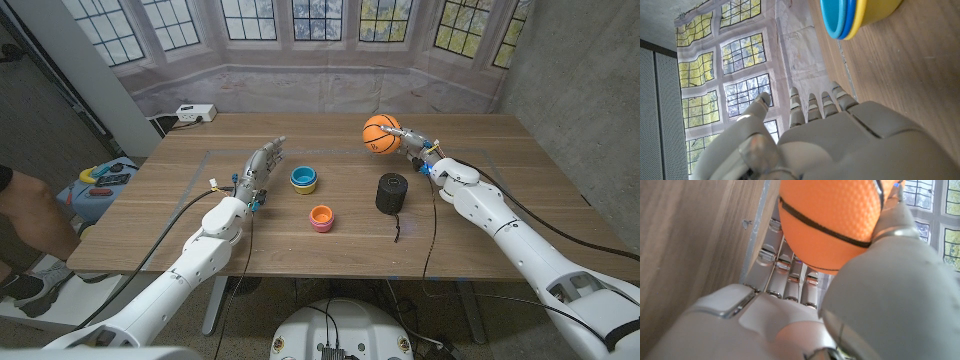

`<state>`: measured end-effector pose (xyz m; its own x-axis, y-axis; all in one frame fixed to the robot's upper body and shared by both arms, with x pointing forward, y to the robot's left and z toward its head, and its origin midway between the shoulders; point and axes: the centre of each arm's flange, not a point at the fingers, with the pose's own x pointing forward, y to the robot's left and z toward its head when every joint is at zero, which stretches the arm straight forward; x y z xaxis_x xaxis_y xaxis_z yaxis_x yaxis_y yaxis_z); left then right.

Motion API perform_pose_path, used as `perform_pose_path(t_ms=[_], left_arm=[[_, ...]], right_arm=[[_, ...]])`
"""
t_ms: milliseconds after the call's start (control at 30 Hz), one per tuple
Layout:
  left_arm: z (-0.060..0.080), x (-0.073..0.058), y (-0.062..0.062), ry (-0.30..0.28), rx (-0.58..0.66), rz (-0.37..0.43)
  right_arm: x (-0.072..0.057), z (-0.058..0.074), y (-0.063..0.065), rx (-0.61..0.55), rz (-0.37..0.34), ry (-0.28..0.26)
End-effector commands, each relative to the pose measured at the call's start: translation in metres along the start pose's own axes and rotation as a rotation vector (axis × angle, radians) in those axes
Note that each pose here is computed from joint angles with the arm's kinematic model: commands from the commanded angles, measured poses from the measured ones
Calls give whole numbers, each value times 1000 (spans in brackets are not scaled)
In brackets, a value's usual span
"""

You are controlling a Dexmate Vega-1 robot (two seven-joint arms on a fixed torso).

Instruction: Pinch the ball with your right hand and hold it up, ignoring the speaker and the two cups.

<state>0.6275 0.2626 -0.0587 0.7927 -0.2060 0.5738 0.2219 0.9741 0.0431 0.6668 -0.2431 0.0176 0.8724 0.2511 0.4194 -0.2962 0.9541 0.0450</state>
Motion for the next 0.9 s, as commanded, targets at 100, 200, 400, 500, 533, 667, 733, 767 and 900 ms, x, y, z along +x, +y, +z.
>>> perform_pose_path(t_ms=[100,200,400,500,533,667,733,767,900], left_arm=[[3,-3,2,-9,-2,1],[4,-3,2,-11,-2,-1],[6,-6,4,-19,5,0],[7,-7,6,-18,9,1],[8,-8,6,-18,11,1],[9,-6,6,-24,12,0],[9,-5,5,-29,10,0],[10,-4,5,-30,11,-2],[11,-2,3,-33,10,-3]], right_arm=[[-1,2,2,17,-33,-1],[-1,3,4,20,-29,-2],[-3,4,4,25,-6,-1],[-3,3,5,34,-1,0],[-3,3,5,36,2,-2],[-4,4,5,38,14,-2],[-4,5,4,39,17,-1],[-4,6,3,37,21,1],[-4,10,1,31,39,5]])
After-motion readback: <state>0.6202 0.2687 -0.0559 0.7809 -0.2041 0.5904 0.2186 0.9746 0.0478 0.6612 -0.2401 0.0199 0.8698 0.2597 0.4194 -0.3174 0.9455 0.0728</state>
